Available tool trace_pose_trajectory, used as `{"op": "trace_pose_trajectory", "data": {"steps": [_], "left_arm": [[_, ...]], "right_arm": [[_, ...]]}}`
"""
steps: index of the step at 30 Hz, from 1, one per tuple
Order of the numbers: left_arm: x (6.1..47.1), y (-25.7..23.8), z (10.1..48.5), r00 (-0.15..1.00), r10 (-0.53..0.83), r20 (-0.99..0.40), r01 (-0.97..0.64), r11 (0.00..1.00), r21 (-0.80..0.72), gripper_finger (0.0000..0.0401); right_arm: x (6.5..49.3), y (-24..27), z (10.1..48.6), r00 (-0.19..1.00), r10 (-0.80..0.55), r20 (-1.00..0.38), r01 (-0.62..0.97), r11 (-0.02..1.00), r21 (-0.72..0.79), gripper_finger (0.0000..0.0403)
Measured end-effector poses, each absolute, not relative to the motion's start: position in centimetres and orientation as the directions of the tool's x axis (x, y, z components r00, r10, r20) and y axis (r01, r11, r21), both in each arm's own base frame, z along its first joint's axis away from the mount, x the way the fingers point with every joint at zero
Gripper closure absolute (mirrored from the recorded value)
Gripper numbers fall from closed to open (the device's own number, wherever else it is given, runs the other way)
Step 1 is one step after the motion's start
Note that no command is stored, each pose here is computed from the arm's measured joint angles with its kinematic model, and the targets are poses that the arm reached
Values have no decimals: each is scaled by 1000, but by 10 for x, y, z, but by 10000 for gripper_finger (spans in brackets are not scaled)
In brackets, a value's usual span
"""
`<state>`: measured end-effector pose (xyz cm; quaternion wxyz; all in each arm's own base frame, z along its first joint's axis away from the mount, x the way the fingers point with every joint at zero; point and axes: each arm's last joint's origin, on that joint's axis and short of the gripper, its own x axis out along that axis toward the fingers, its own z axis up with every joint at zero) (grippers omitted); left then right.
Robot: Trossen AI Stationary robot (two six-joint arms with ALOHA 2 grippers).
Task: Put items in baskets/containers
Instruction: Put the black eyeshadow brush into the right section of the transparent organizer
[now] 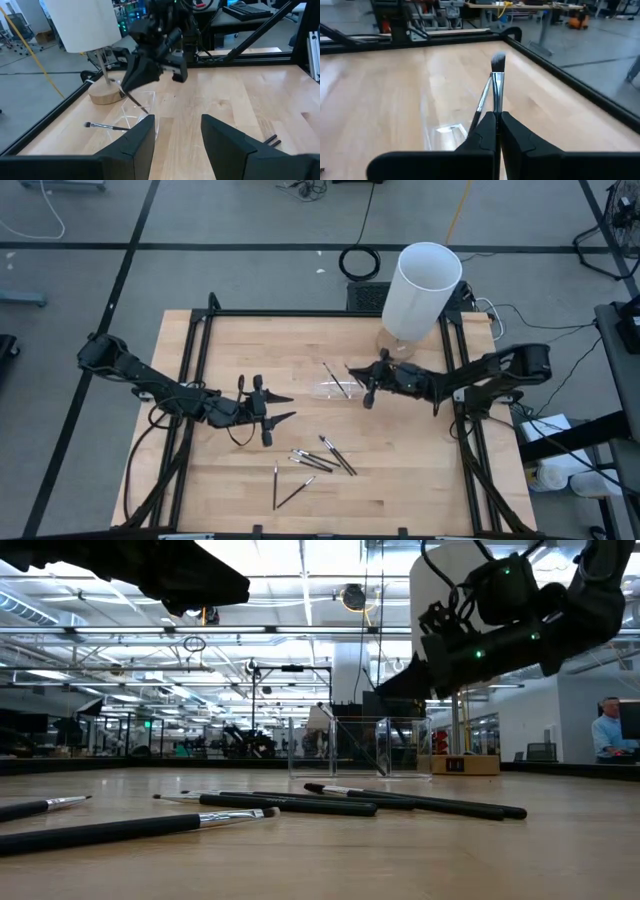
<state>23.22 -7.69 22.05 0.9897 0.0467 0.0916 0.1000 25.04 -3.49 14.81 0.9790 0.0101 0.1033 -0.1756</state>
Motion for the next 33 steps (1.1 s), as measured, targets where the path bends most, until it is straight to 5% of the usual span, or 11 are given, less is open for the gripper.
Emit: {"op": "trace_pose_trajectory", "data": {"steps": [33], "left_arm": [[232,-77,221,963,206,-172,-190,976,105,231]], "right_arm": [[251,-34,135,904,-329,-273,369,924,106,373]]}}
